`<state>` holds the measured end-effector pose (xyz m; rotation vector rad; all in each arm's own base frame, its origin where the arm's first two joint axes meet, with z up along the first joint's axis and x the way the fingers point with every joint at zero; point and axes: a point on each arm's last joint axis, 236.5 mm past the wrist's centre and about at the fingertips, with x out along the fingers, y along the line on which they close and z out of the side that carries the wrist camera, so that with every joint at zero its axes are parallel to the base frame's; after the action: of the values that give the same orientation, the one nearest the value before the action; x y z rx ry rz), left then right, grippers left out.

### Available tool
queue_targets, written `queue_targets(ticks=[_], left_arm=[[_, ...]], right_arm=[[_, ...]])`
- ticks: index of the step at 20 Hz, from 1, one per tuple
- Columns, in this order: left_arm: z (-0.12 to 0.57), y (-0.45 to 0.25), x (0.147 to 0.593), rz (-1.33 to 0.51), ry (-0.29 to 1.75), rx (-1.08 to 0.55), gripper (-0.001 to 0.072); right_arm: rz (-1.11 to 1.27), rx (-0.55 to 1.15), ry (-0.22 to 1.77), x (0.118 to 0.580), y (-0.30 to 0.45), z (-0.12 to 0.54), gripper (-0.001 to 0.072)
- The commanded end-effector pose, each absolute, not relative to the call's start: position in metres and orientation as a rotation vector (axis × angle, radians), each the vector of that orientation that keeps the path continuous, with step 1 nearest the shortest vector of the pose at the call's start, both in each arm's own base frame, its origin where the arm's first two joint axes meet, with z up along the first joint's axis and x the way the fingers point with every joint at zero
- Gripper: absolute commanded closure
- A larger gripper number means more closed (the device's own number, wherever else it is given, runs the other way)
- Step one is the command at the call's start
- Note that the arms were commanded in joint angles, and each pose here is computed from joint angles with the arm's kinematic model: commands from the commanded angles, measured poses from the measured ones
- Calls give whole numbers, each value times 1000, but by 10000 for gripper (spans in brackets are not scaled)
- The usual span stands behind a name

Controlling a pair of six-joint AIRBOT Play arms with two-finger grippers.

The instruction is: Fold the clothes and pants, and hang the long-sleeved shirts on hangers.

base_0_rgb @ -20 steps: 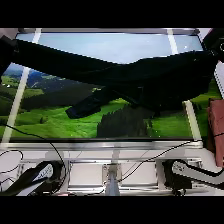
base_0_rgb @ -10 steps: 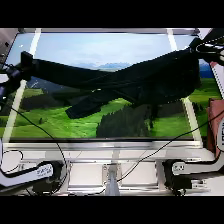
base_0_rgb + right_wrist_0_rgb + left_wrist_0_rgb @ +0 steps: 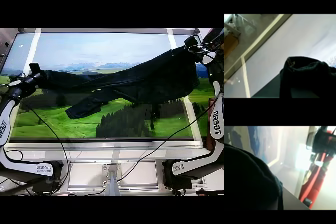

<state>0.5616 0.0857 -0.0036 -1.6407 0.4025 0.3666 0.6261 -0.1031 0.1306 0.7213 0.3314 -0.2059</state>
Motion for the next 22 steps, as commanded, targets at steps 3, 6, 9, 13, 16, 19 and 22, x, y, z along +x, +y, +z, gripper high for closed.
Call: queue_targets(ticks=[3, 6, 9, 13, 16, 19, 22], left_arm=[[-23, 104, 566, 481, 303, -1871, 691], [-26, 102, 566, 453, 332, -1773, 567], [-17, 92, 571, 356, 372, -1652, 131], [35, 81, 592, 143, 352, -1463, 134], [99, 70, 606, -109, 272, -1060, 356], [115, 66, 603, -199, 278, -802, 484], [53, 52, 574, -227, 557, -524, 485]], right_arm=[[-197, 751, 161, 640, -105, 162, 675], [-186, 748, 174, 641, -97, 160, 593], [-178, 743, 213, 640, -90, 152, 269], [-174, 729, 288, 636, -83, 138, 269], [-155, 635, 394, 628, -75, 118, 269], [-108, 502, 529, 615, -63, 93, 270], [-76, 408, 670, 597, -56, 68, 270]])
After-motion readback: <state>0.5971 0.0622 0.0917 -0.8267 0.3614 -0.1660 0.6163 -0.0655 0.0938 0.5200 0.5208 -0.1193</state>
